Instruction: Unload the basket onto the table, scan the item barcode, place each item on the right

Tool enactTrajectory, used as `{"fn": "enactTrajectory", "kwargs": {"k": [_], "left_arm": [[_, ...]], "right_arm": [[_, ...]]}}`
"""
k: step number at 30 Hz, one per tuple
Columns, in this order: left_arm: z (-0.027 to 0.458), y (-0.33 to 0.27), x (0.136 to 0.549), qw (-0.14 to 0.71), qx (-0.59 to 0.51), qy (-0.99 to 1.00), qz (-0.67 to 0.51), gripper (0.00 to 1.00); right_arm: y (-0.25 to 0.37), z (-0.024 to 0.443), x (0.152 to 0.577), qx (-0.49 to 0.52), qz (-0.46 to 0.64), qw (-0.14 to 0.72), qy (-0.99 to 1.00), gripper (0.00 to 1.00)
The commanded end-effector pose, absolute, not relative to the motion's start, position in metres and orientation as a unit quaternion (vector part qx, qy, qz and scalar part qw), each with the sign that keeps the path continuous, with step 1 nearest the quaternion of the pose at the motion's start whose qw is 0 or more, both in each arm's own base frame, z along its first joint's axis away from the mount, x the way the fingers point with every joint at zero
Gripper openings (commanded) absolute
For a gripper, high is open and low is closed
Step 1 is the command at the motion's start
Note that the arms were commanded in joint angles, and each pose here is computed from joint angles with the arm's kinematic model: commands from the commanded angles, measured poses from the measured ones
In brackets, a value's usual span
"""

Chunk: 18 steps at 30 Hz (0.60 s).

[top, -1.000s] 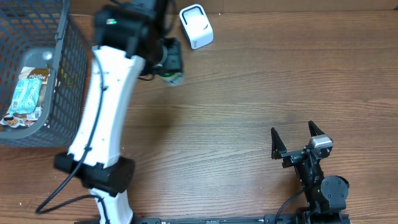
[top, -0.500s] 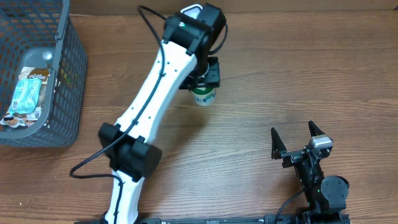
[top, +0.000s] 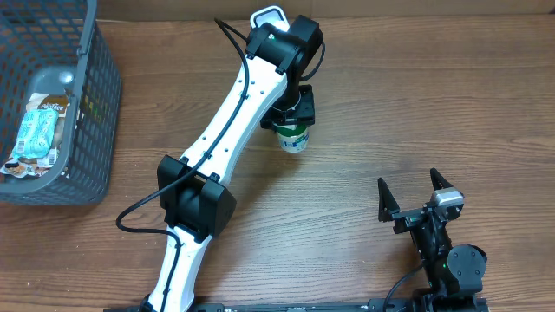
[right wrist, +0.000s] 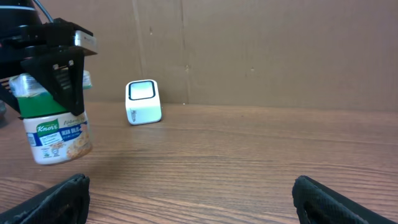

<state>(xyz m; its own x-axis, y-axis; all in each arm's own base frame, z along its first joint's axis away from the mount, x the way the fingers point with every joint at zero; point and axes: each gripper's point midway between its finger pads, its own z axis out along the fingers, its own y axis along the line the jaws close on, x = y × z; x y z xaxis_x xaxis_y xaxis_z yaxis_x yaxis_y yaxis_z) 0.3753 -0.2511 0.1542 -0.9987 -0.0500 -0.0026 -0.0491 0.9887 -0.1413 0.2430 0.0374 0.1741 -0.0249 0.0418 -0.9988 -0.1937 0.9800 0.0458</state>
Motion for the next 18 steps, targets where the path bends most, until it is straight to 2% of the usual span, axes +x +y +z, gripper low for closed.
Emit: {"fn": "enactTrajectory", "kwargs": {"k": [1, 18], "left_arm": [[0.158, -0.264, 0.374, 0.012, -0.028, 0.996, -0.081, 0.09], [0.159, -0.296, 0.361, 0.089, -0.074, 0.993, -0.018, 0.18]], "right_arm": [[0.035, 0.172, 0.244, -0.051, 0.079, 0.698, 0.71, 1.0], [0.035, 0.172, 0.244, -0.051, 0.079, 0.698, 0.71, 1.0]]}}
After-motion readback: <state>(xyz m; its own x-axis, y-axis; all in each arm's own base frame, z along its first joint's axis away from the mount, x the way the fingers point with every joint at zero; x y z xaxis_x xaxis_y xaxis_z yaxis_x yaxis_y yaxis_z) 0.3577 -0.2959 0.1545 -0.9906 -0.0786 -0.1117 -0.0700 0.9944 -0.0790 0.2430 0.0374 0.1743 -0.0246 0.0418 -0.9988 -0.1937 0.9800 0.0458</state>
